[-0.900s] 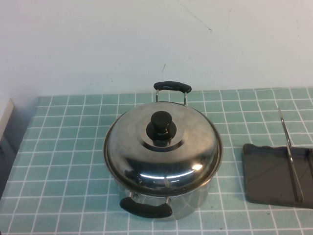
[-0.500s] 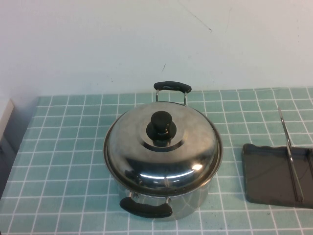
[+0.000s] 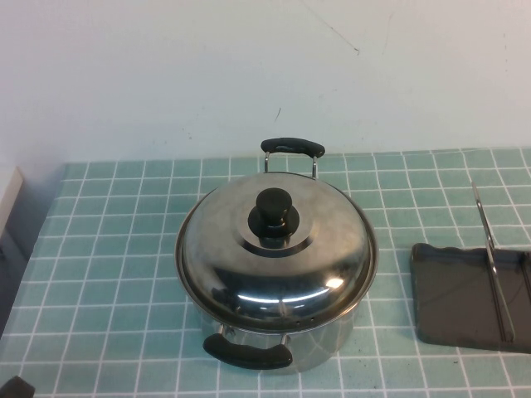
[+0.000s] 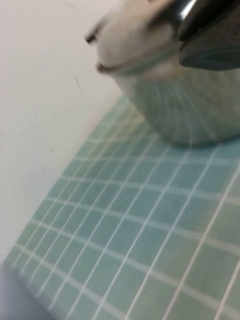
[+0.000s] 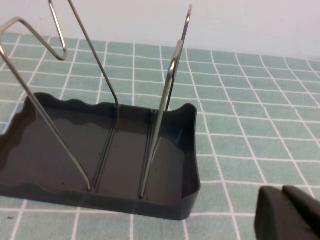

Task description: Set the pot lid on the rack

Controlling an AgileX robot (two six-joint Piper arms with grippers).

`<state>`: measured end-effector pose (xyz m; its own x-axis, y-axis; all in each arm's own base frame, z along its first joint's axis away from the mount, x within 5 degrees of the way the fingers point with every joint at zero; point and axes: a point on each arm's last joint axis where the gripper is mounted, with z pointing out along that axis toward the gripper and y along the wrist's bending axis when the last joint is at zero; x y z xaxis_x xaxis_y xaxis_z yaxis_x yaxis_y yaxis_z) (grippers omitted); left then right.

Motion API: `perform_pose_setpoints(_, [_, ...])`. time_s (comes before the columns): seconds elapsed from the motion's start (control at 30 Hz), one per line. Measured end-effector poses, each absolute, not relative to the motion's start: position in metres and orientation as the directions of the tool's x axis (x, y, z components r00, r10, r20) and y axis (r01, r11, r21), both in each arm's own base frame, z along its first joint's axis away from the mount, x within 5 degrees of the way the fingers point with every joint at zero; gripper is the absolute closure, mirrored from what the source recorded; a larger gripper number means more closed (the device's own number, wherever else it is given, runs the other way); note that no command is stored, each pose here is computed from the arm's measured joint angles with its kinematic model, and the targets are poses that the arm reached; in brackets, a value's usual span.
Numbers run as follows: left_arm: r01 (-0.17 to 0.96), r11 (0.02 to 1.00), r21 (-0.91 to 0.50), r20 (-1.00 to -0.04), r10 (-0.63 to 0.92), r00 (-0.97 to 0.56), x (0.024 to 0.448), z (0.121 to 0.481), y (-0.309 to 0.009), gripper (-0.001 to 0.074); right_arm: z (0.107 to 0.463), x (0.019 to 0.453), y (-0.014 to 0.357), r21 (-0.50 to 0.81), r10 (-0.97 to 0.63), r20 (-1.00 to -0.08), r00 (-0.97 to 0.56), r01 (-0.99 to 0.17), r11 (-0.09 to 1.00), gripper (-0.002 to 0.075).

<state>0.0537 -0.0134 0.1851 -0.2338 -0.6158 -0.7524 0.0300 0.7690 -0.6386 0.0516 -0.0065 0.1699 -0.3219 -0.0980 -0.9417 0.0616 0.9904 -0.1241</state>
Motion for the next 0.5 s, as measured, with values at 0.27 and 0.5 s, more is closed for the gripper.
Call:
perform_pose_setpoints(0.27, [0.053,0.56,-0.827,-0.56,-0.812,-0.163,0.055,0.195,-0.013,0.0738,0.17,0.052,-0.006,-0.124,-0.098,-0.942,-0.322,0.062,0.99,0.0727])
perform_pose_setpoints(0.5, [0.095,0.689,-0.719,-0.694,-0.702,-0.16,0.053,0.205,-0.014,0.0738,0.17,0.052,-0.006,-0.124,-0.098,-0.942,-0.322,0.062,0.99,0.0727])
